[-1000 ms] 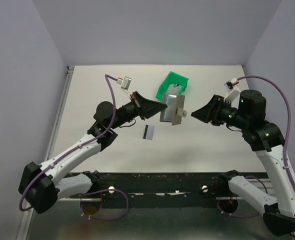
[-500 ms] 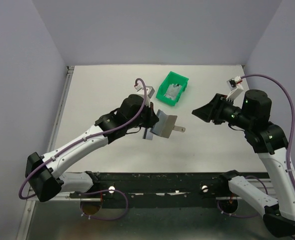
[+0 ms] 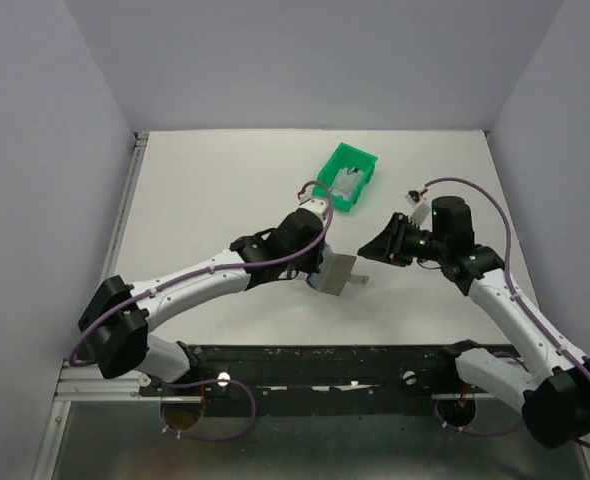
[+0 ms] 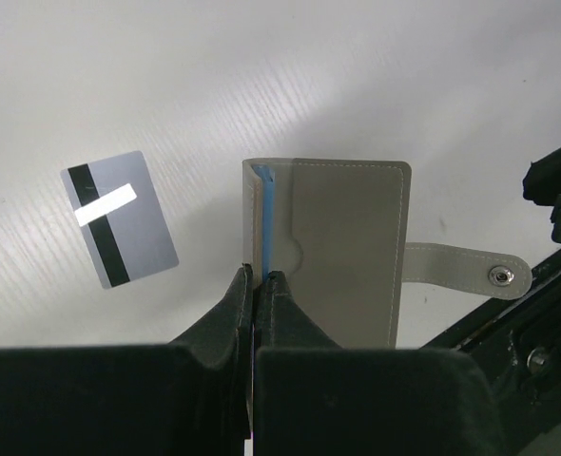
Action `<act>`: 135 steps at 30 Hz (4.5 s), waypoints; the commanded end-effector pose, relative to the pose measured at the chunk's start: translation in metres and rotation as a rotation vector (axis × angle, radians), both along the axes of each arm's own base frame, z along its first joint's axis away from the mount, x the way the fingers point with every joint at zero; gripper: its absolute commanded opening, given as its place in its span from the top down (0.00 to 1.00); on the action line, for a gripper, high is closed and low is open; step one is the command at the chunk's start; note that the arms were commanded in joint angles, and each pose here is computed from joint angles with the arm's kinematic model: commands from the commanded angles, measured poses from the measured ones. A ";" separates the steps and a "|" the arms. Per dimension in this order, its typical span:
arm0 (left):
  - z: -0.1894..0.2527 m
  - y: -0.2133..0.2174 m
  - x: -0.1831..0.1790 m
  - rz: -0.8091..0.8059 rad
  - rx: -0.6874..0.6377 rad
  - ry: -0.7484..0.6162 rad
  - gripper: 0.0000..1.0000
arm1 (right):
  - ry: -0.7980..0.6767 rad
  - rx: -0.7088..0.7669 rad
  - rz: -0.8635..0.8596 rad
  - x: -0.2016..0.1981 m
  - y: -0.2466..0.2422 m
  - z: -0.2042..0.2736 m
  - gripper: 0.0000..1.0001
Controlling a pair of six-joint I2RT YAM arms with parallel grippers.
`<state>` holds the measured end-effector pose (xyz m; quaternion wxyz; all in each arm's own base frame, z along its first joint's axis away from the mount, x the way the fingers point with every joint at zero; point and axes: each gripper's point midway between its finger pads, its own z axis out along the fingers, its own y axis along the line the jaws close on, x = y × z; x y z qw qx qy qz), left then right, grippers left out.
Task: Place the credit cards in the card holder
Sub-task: Open the card holder at the center of the board.
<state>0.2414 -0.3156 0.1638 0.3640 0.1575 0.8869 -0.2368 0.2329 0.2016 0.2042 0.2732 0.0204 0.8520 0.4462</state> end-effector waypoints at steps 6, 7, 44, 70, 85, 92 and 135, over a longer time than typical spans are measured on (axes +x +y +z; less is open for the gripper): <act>-0.028 -0.027 0.009 0.037 -0.001 0.002 1.00 | 0.017 0.082 0.037 0.008 0.016 -0.026 0.72; -0.029 -0.029 0.010 0.042 -0.004 0.004 1.00 | 0.042 0.078 0.029 0.008 0.016 -0.035 0.75; -0.062 -0.049 -0.001 -0.002 -0.048 0.100 0.87 | 0.483 -0.175 -0.014 0.001 0.032 -0.194 0.93; -0.059 -0.050 -0.003 -0.019 -0.057 0.096 0.86 | 0.481 -0.182 -0.011 0.001 0.031 -0.191 0.92; -0.093 -0.022 -0.002 0.042 0.095 0.112 1.00 | 0.382 -0.264 -0.034 0.006 0.016 -0.156 0.83; -0.100 -0.021 -0.006 0.043 0.087 0.128 1.00 | 0.343 -0.295 -0.053 0.005 0.007 -0.143 0.79; -0.061 -0.040 -0.008 -0.012 -0.041 0.105 1.00 | 0.297 -0.144 -0.019 0.003 0.026 -0.136 0.46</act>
